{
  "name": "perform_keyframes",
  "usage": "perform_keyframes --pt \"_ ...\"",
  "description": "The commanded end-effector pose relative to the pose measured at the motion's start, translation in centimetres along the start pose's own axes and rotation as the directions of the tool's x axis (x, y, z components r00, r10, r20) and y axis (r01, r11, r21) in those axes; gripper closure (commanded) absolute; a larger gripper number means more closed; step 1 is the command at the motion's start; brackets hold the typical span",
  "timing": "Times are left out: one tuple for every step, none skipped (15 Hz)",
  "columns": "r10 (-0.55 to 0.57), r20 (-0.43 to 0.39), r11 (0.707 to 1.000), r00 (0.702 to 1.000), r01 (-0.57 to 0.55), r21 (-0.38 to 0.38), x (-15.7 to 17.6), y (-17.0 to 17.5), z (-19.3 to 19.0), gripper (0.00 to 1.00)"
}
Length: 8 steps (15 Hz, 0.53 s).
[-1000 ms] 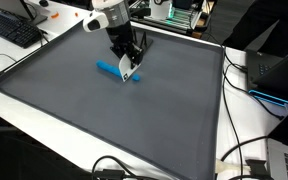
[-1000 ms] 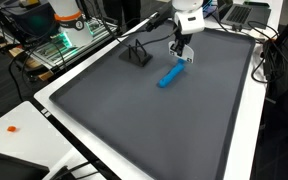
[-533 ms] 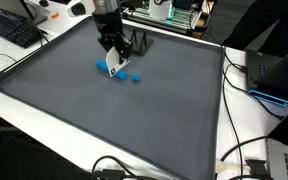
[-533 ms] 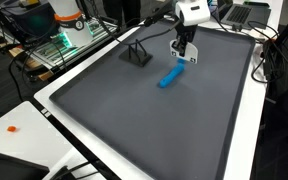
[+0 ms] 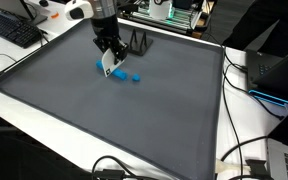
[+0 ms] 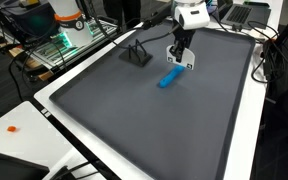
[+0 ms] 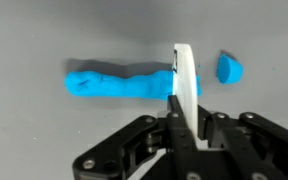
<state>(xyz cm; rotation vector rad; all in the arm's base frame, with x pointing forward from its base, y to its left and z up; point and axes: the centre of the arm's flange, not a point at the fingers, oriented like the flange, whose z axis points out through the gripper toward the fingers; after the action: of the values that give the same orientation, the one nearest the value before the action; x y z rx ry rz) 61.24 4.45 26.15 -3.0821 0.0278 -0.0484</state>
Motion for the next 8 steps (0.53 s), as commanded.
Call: perform_keyframes --pt "0.002 0.017 1.0 1.0 -0.002 -0.014 0.5 -0.6 1.1 0.98" --pt "0.003 0.018 1.0 1.0 -0.002 -0.027 0.5 -0.7 1.4 0.98" --pt "0.0 0.017 1.0 1.0 0.0 -0.026 0.6 -0.7 1.6 0.98" --pt "0.0 0.019 1.0 1.0 0.0 -0.025 0.7 -0.8 1.8 0.98" --pt "-0.001 0.018 0.999 1.0 0.002 -0.032 0.8 -0.9 2.0 0.98" --pt "-0.004 0.019 0.999 1.0 0.005 -0.04 0.9 -0.9 2.2 0.98" --pt "-0.007 0.022 0.999 1.0 0.008 -0.048 0.9 -1.1 2.5 0.98" --pt "-0.012 0.026 0.998 1.0 0.013 -0.054 1.0 -1.1 2.8 0.98"
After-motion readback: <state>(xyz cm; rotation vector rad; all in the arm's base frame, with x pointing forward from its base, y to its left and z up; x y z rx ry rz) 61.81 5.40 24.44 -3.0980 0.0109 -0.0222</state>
